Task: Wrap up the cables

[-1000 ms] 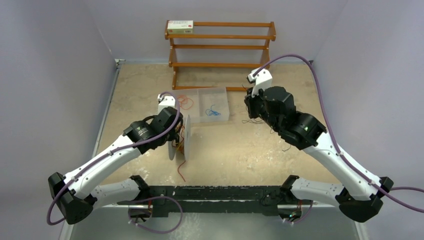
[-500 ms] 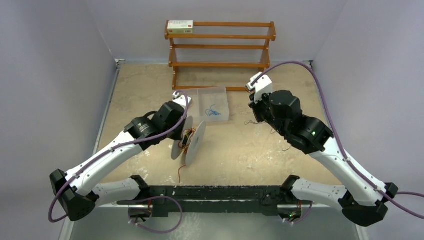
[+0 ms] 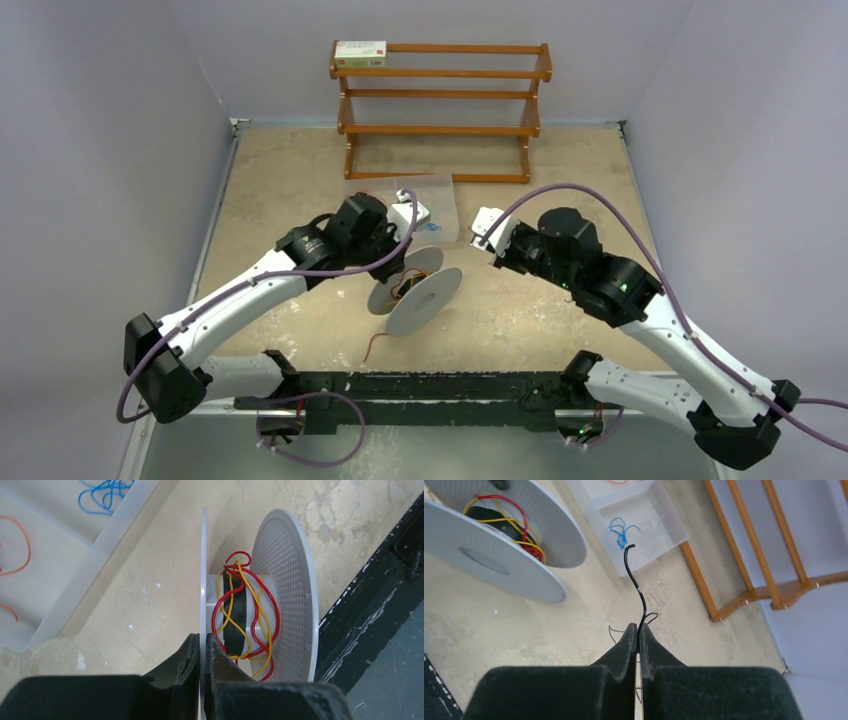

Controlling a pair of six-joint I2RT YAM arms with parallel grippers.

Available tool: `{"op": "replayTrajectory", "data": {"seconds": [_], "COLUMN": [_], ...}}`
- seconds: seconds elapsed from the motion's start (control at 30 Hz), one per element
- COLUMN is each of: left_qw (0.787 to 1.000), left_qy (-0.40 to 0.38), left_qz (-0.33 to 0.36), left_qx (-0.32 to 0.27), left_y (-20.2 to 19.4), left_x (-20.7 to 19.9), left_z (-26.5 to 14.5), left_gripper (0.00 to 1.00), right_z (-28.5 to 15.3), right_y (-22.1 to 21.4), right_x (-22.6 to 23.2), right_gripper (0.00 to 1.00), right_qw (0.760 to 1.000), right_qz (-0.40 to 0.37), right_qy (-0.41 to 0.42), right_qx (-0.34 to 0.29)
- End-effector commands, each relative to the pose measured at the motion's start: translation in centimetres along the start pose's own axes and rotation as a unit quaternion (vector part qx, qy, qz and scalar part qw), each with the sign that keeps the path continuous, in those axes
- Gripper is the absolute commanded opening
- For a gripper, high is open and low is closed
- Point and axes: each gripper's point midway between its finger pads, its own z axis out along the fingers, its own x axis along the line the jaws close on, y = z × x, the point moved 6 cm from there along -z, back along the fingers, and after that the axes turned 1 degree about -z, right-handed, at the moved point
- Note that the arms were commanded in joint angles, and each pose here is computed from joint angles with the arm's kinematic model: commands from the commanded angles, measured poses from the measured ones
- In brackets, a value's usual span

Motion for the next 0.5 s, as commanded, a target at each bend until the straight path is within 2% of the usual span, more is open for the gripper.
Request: {"op": "replayTrajectory", "data": {"seconds": [0.0,0.2,0.47], "left_qw": [0.992,0.987,0.98], "left_qy": [-0.069,-0.077,-0.062], "left_qz": [0.073,0.119,0.181], "left_qx": [-0.08,-0.075,-0.059], "left_y": [3.0,3.1,3.2], "left_x": [-1.3,-1.1,-0.4], "left_z": [0.2,0.9,2.2], "left_gripper": [0.0,0.0,0.0], "right_z": [1.4,3.6,4.8], "right_y": [0.0,-2.5,-2.1], "right_x": [0.8,1.6,0.5], "right_gripper": [0.0,0.0,0.0], "right_qw": [0.997,0.988,0.963], "right_qz": [-0.062,-0.134,-0.263], "right_qy": [0.042,0.064,0.053], "right_qx": [-0.011,0.033,0.025]}}
